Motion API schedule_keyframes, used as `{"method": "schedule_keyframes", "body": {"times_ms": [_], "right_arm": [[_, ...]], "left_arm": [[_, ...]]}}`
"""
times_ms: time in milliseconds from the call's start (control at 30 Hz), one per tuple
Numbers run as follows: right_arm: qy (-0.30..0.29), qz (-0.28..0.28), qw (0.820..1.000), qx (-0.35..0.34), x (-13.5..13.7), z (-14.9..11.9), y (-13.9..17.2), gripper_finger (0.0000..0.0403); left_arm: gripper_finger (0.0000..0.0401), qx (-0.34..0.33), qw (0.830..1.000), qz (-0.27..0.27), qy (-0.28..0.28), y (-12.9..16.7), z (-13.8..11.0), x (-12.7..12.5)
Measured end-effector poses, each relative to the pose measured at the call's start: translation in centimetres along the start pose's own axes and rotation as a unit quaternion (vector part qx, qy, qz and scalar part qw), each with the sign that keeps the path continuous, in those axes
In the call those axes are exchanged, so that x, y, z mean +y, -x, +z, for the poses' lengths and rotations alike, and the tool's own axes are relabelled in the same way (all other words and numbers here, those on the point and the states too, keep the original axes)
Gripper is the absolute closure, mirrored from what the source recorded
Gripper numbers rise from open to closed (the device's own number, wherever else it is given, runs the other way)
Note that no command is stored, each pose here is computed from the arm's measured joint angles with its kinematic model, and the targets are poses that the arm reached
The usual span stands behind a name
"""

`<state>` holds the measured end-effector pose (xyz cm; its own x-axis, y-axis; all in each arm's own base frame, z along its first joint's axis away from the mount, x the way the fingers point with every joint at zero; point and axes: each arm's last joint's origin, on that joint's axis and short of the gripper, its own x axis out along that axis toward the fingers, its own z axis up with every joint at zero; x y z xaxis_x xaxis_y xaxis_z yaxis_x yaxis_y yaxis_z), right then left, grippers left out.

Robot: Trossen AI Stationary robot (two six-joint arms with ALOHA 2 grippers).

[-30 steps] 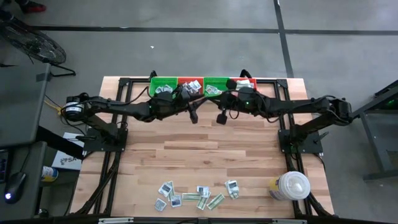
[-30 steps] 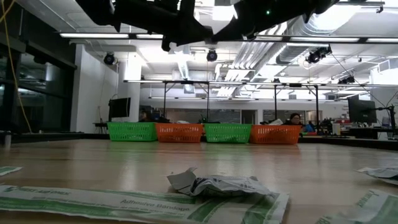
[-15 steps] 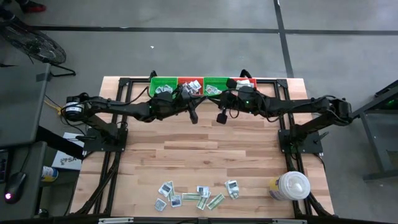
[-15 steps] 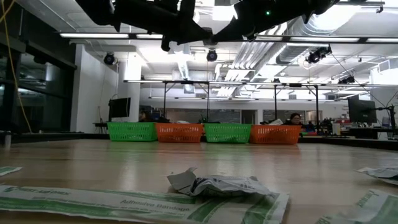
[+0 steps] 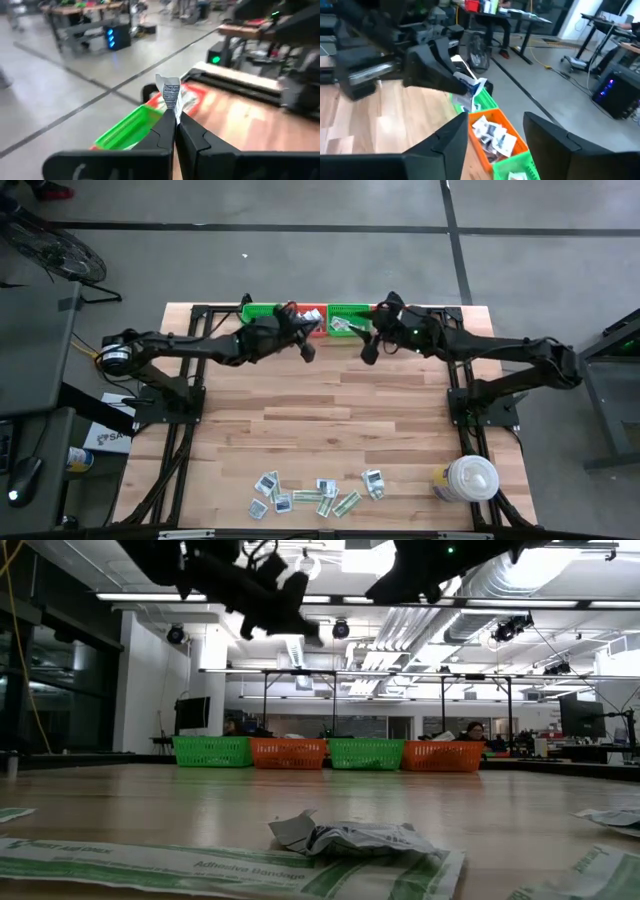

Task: Pick & Place First Aid Supplies
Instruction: Put the blue alcohol pad in the left green bin

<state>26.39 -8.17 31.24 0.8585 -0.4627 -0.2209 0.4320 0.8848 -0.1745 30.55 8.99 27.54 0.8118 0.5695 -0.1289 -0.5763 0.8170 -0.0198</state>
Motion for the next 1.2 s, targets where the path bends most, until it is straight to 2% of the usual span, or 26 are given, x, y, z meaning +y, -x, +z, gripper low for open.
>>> {"method": "schedule_keyframes", "body": {"times_ms": [133,300,600,800,1000,1200], "right_arm": [[-0.001,-0.018,1.0,0.015,-1.0,0.0,0.7,0.0215],[0.0,-0.059,0.998,0.033,-1.8,-0.1,1.3,0.0214],[-0.01,-0.121,0.99,0.075,-2.7,-0.8,1.7,0.0214],[-0.037,-0.153,0.984,0.083,-3.5,-1.1,1.7,0.0214],[-0.051,-0.18,0.979,0.083,-4.0,-1.2,1.7,0.0216],[-0.063,-0.194,0.975,0.083,-4.6,-1.3,1.7,0.0216]], "left_arm": [[0.0401,0.06,0.998,0.02,0.006,-0.5,-1.0,2.3],[0.0401,0.122,0.992,0.012,0.018,-0.9,-1.9,5.4],[0.0401,0.173,0.977,-0.075,0.095,-0.8,-2.5,13.1],[0.0401,0.234,0.953,-0.108,0.162,1.0,-3.9,18.2],[0.0401,0.265,0.944,-0.083,0.178,2.8,-4.9,21.3],[0.0401,0.306,0.932,-0.048,0.187,3.5,-6.2,22.6]]}}
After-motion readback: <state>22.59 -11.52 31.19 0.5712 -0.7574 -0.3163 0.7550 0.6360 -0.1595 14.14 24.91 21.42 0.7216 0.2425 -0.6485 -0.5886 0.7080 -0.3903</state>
